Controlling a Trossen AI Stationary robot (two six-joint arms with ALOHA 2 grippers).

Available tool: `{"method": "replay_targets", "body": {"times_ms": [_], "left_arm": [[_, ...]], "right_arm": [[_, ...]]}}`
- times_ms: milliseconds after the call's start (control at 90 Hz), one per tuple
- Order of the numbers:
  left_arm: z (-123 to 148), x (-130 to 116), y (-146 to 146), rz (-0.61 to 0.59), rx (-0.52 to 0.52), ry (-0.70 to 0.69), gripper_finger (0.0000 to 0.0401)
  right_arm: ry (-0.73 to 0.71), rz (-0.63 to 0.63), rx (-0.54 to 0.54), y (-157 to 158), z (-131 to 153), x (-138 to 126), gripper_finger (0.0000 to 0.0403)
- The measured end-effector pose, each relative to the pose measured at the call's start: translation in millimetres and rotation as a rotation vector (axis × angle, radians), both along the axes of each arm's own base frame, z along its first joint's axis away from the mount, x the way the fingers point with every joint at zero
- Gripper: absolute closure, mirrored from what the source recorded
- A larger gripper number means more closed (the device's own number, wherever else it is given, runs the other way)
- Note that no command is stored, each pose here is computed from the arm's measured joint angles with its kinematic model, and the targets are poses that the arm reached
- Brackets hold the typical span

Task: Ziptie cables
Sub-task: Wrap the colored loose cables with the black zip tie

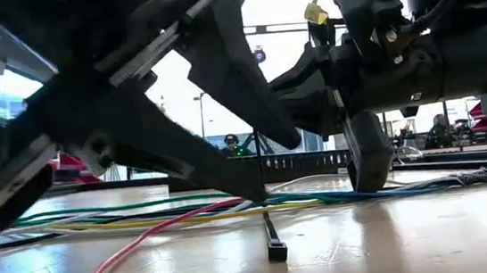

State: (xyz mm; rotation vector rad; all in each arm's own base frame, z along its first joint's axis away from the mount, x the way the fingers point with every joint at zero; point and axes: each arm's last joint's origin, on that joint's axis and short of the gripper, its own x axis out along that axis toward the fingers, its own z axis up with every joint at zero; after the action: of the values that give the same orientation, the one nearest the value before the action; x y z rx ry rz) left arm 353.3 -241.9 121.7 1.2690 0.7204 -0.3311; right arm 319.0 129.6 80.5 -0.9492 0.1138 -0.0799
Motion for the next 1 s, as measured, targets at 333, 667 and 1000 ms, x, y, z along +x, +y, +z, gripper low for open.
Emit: {"method": "replay_targets", "body": {"times_ms": [333, 667, 1000], "left_arm": [[-27.0, 1.7, -0.4, -0.071, 0.069, 0.052, 0.0263], [-33.1, 17.6, 8.8, -0.018, 0.018, -0.022, 0.0263], [-29.7, 18.1, 9.6, -0.021, 0.170, -0.002, 0.0263]], "right_arm": [[-0.003, -0.006, 0.001, -1.5, 0.4, 0.6, 0.0403], [-0.007, -0.008, 0.004, -1.6, 0.8, 0.7, 0.0403], [-0.008, -0.008, 0.006, -1.6, 0.9, 0.7, 0.0403]]}}
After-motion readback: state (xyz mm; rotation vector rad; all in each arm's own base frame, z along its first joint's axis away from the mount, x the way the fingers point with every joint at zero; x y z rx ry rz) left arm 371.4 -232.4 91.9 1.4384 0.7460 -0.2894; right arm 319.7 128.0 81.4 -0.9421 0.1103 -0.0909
